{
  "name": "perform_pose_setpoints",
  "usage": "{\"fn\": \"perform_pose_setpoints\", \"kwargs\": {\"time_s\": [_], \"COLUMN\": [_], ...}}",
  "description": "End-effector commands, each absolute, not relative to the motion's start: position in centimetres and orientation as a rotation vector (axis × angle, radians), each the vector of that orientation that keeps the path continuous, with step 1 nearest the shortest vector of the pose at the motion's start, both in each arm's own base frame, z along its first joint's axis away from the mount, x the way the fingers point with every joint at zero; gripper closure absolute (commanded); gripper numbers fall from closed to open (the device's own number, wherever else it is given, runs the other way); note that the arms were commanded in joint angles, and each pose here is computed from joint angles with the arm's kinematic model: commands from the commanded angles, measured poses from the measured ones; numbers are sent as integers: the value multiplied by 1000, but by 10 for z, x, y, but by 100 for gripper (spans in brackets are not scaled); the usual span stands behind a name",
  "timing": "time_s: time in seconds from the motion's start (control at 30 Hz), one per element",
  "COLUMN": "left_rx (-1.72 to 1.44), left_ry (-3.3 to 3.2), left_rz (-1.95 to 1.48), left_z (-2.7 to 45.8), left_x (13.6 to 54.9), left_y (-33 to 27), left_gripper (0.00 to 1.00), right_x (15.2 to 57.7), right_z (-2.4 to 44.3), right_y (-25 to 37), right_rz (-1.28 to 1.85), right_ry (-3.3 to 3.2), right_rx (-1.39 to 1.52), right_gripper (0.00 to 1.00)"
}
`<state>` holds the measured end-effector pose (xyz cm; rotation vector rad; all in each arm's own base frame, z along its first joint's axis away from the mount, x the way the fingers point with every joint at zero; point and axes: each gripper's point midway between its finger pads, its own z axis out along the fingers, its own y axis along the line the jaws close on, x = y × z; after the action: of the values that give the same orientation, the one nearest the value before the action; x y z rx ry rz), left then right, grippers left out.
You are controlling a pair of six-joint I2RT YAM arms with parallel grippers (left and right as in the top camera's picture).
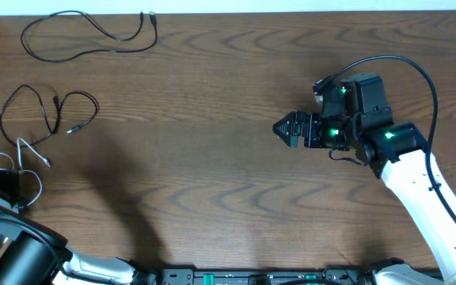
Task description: Untangle cables
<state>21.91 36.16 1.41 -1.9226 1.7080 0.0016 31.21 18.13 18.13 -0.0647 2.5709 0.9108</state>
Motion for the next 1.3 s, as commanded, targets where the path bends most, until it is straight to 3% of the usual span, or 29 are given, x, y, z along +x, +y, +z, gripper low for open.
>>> {"fn": "perform_pose_setpoints", "kwargs": {"time_s": [0.0, 0.1, 0.23, 0.37, 0.43, 0.57, 0.67, 0.8, 0.97, 1.27], "left_rx": [-2056, -2028, -1872, -1803, -1790, -1638, -1404, -1080, -780, -484], "left_ry": [1718, 1654, 1520, 1444, 1443, 1555, 1772, 1964, 2053, 1918], "left_rz": [85, 149, 195, 107, -40, -461, -636, -678, -698, -653], "left_z": [-2, 28, 108, 156, 165, 184, 193, 210, 246, 314], "left_x": [182, 173, 180, 195, 213, 285, 333, 353, 333, 242], "left_y": [351, 361, 368, 346, 324, 250, 171, 94, 19, -20], "left_gripper": [3, 2, 1, 1, 1, 1, 1, 1, 0, 0], "right_x": [311, 312, 314, 314, 315, 320, 321, 318, 315, 301], "right_z": [185, 186, 187, 187, 187, 186, 185, 180, 174, 203], "right_y": [184, 184, 185, 185, 184, 175, 170, 165, 149, 123], "right_rz": [913, 913, 915, 913, 904, 879, 873, 853, 824, 730], "right_ry": [2559, 2553, 2541, 2540, 2540, 2539, 2545, 2570, 2613, 2539], "right_rx": [-95, -96, -100, -99, -96, -63, -42, -17, 55, 75], "right_gripper": [1, 1, 1, 1, 1, 1, 1, 1, 1, 1]}}
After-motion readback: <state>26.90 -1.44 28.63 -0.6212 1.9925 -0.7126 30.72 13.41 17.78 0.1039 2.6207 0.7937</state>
